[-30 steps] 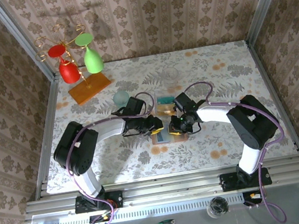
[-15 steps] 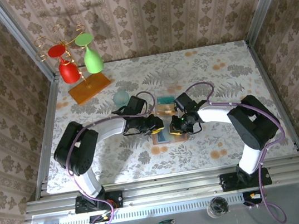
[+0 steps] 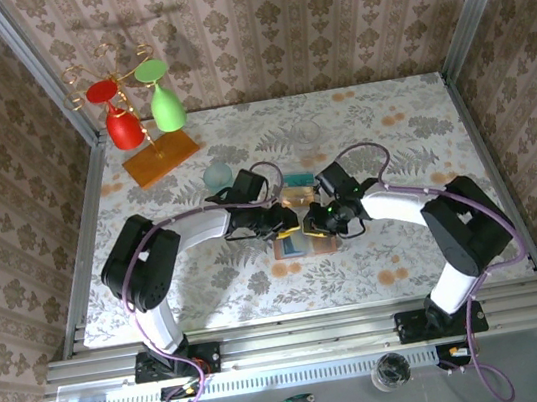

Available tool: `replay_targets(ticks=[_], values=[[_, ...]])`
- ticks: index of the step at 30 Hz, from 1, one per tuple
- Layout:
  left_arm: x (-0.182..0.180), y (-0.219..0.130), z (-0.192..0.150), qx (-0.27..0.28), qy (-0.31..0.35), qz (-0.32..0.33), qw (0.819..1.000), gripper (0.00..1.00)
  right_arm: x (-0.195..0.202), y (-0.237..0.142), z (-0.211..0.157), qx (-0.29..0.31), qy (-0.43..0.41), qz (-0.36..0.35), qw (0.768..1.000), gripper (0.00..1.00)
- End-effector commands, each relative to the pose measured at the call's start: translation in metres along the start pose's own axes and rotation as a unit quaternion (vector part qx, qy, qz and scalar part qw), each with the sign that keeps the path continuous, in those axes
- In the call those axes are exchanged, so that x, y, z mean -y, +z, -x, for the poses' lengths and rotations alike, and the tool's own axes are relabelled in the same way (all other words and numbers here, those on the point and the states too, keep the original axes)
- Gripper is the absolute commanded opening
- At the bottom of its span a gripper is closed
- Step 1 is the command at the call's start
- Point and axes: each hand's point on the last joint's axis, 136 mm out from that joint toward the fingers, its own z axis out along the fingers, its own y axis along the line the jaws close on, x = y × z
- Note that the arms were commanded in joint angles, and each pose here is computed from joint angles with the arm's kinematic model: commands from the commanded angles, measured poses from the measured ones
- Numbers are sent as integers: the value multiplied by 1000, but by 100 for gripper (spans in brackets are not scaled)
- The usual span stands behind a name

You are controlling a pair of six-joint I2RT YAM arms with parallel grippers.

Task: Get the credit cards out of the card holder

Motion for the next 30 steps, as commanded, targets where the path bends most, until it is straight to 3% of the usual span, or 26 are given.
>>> replay_targets(ticks=[1, 13, 21, 30], values=[[24, -5, 3, 1, 25, -19, 1000, 27, 1, -20, 4, 19, 0, -4, 1000, 22], [49, 17, 0, -38, 43, -39, 998, 30, 45, -77, 10, 62, -4, -92, 994, 27], [48, 34, -1, -61, 36, -40, 997, 34, 55, -69, 2, 46, 6, -93, 995, 40], [50, 37, 2, -63, 39, -43, 996, 39, 59, -46, -1, 19, 17, -79, 997, 44]])
